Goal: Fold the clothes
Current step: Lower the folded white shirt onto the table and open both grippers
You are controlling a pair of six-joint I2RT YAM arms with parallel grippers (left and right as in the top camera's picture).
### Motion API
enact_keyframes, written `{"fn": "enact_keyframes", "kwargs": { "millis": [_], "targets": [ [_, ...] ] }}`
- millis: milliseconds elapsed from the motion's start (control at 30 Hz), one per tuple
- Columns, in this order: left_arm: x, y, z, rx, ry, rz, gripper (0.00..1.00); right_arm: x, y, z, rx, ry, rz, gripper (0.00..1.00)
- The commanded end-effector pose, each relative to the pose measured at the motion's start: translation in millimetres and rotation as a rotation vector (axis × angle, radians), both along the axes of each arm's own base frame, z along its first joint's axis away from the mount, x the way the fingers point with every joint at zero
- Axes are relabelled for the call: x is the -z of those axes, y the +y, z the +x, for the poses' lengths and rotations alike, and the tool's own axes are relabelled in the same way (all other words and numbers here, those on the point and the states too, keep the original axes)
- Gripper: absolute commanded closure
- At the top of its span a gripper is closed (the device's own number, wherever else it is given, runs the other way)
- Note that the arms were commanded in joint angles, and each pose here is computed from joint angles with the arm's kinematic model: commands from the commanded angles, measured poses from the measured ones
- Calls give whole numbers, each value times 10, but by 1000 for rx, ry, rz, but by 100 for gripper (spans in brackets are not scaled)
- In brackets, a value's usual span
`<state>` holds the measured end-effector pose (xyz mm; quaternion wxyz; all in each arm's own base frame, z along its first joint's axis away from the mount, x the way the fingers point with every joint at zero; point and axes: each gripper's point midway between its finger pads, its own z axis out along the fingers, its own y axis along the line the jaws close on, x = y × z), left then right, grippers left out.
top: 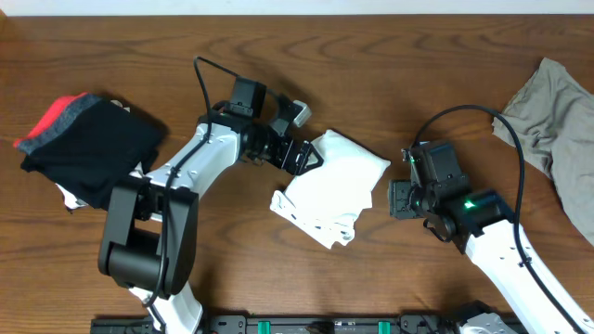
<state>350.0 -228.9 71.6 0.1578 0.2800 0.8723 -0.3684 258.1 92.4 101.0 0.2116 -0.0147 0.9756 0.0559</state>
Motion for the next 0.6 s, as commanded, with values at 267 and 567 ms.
{"fn": "enact_keyframes", "kwargs": {
  "millis": [267, 567],
  "targets": [
    [222, -67, 147, 14, -35, -31, 2, -41, -3, 17, 42, 1, 27, 38],
    [564, -134, 230, -56, 55, -43, 2, -36, -5, 6, 41, 6, 25, 37]
  ]
}}
